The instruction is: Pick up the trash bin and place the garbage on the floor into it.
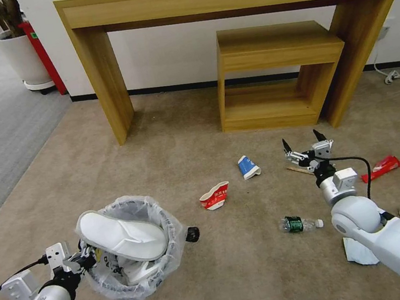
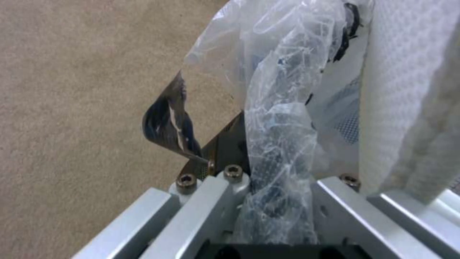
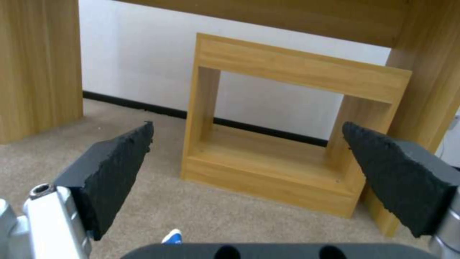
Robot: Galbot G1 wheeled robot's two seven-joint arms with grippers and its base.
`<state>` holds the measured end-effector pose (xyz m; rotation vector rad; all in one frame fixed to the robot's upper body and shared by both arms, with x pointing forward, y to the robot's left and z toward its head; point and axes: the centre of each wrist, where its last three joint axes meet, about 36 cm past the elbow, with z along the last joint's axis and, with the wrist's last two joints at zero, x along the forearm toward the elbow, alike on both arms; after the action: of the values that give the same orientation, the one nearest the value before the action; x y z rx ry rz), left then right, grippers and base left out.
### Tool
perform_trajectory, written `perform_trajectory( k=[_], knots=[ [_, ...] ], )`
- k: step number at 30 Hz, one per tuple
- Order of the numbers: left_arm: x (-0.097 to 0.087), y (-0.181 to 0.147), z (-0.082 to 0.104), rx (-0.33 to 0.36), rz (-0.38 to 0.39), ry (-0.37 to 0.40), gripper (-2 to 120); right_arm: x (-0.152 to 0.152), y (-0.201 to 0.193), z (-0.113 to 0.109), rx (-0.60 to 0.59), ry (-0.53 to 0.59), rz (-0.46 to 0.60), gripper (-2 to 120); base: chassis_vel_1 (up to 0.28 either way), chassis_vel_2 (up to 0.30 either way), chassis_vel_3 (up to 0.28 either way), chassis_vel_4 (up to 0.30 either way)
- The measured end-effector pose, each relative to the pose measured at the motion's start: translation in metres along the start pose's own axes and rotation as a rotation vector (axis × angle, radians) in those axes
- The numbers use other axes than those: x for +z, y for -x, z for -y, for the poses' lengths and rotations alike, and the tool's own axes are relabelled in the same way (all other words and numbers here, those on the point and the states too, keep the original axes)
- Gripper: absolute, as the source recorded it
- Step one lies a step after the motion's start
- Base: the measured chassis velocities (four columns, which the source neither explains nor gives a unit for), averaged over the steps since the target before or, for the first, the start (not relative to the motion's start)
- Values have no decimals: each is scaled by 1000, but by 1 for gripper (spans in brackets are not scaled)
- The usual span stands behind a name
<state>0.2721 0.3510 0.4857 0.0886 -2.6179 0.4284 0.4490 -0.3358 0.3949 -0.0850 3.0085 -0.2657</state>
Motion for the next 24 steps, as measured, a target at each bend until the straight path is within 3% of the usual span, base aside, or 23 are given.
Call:
perform_trajectory(
  k=[14,24],
  knots=[
    [4,-4,4,6,-15,0,1,-1,-14,8,5,-7,22,100,0,0,0,0],
    [5,-12,8,9,-14,5,1,1,-49,24,14,-35,6,100,0,0,0,0]
  ],
)
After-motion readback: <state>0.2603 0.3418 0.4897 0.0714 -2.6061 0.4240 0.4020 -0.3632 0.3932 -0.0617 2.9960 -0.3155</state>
